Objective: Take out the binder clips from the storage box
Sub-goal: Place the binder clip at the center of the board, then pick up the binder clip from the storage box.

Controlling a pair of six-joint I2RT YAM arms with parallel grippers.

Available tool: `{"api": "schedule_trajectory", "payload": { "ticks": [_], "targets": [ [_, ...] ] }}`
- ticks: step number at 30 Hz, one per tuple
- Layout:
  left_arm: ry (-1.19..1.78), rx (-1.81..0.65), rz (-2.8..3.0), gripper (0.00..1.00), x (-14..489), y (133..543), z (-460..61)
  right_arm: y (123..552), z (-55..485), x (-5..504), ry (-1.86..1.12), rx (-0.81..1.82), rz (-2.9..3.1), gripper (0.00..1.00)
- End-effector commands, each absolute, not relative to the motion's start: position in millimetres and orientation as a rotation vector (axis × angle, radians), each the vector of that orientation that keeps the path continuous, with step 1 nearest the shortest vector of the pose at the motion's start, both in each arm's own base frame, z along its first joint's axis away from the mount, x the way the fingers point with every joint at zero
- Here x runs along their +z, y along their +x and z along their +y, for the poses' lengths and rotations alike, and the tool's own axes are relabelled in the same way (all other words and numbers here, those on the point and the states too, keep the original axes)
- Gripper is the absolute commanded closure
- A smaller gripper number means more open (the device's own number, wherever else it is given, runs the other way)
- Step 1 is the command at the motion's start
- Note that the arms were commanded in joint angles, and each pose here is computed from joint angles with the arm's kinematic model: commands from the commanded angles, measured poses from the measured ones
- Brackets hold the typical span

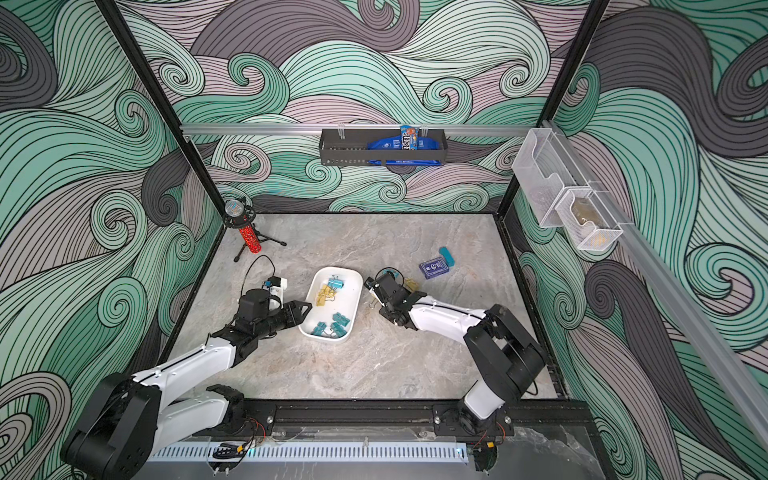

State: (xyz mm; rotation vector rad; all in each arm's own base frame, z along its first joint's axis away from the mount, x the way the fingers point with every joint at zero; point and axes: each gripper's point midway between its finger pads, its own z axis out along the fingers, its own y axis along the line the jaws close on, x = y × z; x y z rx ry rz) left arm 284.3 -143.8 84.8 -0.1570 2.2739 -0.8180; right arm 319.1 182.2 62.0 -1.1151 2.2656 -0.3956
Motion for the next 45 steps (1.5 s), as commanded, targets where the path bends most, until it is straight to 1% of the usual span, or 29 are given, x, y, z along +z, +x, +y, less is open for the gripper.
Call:
{"api": "schedule_trajectory", "payload": {
  "ticks": [1,3,6,10,13,18,24,31,36,45],
  "targets": [
    [-0.156,-0.819,2.249,0.59,93.8,283.9,-141.7,326.8,194.2,105.2,-1.042,-0.341,2.181,0.64],
    [-0.16,-0.819,2.244,0.59,95.9,283.0,-140.9,327.6,204.5,125.8,-1.027,-0.283,2.135,0.59],
    [-0.167,-0.814,2.244,0.58,95.9,281.0,-139.4,323.9,229.7,153.2,-1.037,-0.114,2.068,0.57],
    [-0.172,-0.809,2.251,0.58,93.4,280.0,-138.5,318.5,265.7,178.9,-1.077,0.092,1.941,0.57],
    [-0.174,-0.807,2.265,0.58,90.9,279.9,-138.7,315.0,290.8,187.3,-1.114,0.235,1.866,0.62],
    [-0.177,-0.802,2.279,0.58,86.9,279.4,-138.6,307.5,325.6,180.2,-1.21,0.421,1.787,0.66],
    [-0.173,-0.79,2.294,0.56,81.4,279.0,-138.1,312.5,355.0,166.8,-1.222,0.568,1.832,0.67],
    [-0.174,-0.793,2.312,0.56,74.2,278.1,-139.2,319.5,378.2,140.4,-1.185,0.705,1.944,0.68],
    [-0.168,-0.792,2.309,0.58,74.3,278.0,-139.4,323.6,393.2,126.3,-1.149,0.8,2.012,0.7],
    [-0.173,-0.803,2.308,0.59,72.1,275.3,-139.9,330.8,409.8,105.3,-1.098,0.889,2.099,0.73]
  ]
}}
